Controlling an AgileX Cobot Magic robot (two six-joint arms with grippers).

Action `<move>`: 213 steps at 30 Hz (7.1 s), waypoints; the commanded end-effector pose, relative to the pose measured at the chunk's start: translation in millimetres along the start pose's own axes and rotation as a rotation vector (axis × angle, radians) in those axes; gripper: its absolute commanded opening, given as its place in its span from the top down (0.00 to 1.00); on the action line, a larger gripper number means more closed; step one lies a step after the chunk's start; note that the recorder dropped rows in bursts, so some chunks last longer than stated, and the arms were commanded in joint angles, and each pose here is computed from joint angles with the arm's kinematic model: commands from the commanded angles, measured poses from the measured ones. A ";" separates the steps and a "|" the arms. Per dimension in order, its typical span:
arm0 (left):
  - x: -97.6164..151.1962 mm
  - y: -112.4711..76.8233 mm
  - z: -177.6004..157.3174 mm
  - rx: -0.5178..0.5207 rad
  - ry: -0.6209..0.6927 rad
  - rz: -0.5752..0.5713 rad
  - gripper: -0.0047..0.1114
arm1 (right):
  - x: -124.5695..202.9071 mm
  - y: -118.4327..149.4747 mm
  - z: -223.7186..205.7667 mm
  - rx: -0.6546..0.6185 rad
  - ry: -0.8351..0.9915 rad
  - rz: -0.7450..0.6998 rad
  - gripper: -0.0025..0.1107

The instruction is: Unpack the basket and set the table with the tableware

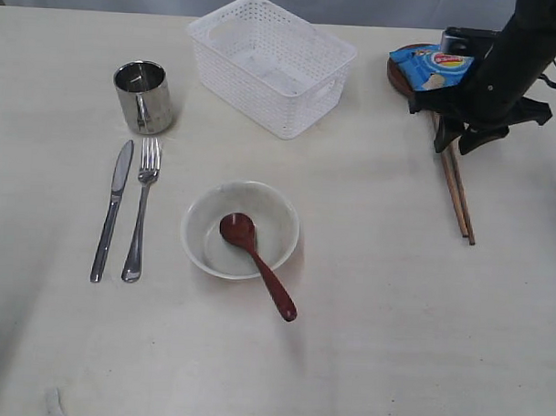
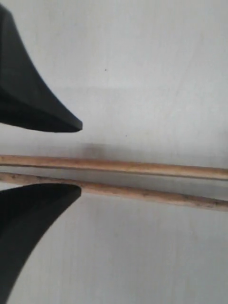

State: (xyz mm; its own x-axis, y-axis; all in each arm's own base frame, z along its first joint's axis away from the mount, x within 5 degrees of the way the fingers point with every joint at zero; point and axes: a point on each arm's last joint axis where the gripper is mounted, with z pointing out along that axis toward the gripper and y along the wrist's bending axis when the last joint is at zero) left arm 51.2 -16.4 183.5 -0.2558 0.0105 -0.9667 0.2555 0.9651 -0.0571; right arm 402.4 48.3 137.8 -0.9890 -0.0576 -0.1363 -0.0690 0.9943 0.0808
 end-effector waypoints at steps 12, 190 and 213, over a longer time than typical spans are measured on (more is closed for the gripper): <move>0.8 -0.2 0.1 0.005 -0.001 0.001 0.96 | -2.0 1.0 12.2 -0.054 0.000 0.006 0.66; 0.8 -0.2 0.1 0.005 -0.001 0.000 0.96 | 62.7 140.1 -59.6 -0.188 0.003 -0.938 0.72; 0.8 -0.2 0.1 0.005 -0.001 0.003 0.96 | 91.0 134.7 -10.6 -0.256 -0.080 -1.075 0.72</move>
State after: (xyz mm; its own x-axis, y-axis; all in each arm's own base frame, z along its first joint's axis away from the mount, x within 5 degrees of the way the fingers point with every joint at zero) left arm 51.2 -16.4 183.5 -0.2558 0.0105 -0.9667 0.2555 0.9651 -0.0571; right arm 299.7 176.7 155.7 -0.3870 -0.8606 -0.3311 -0.9201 0.3841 0.0770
